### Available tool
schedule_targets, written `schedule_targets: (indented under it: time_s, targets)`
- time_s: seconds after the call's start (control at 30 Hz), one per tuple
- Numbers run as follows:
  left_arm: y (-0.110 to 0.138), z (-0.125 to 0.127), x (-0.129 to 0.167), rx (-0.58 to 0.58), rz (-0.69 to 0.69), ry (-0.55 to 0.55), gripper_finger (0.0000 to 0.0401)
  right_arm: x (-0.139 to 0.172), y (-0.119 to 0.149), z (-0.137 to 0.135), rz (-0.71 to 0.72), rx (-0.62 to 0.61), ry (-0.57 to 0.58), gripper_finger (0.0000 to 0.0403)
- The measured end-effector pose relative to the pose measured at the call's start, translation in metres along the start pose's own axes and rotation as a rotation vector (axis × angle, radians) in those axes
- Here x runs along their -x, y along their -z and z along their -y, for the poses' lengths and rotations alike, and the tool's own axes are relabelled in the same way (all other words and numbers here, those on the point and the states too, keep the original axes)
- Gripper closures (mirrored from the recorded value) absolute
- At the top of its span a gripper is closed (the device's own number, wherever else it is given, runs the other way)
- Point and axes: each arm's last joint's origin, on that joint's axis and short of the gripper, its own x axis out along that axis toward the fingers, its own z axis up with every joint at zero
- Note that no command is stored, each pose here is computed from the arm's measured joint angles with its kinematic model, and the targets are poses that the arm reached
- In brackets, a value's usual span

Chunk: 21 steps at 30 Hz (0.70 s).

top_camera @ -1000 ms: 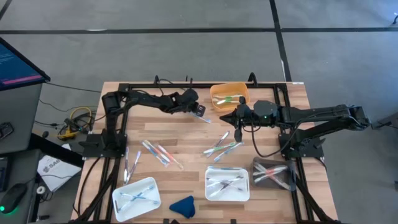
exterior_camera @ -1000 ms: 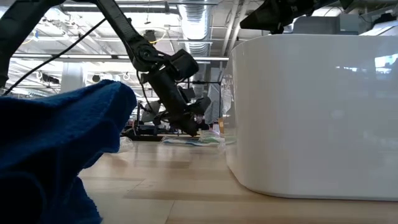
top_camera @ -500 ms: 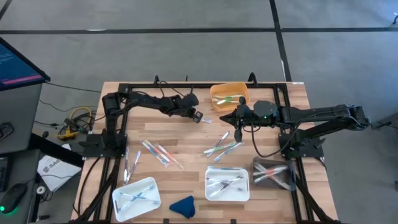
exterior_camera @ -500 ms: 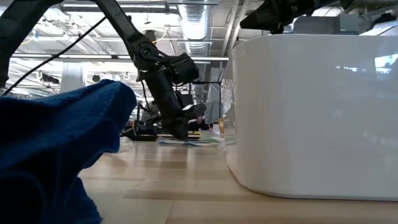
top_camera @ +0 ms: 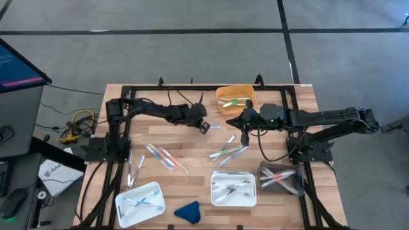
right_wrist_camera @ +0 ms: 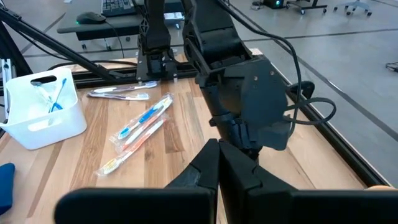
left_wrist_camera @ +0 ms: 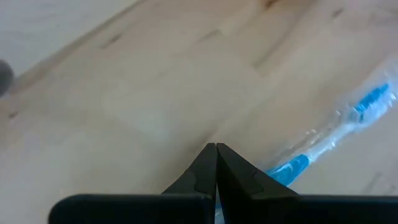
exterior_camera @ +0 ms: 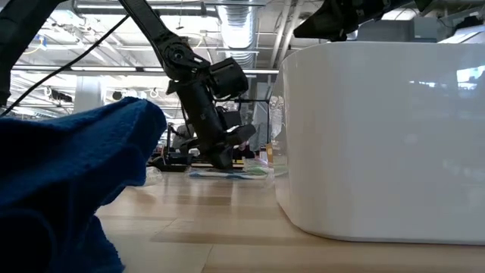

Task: Pick & Place Toothbrushes
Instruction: Put the blue toothbrush into the left white bin

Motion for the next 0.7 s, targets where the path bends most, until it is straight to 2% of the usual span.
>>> schedule_targets:
  time_s: [0.7]
  targets:
    - [0.033, 0.041, 0.013, -0.087, -0.057, 0.056, 0.04, 0.0, 0.003, 0.0, -0.035, 0.006, 0.001, 0.0403]
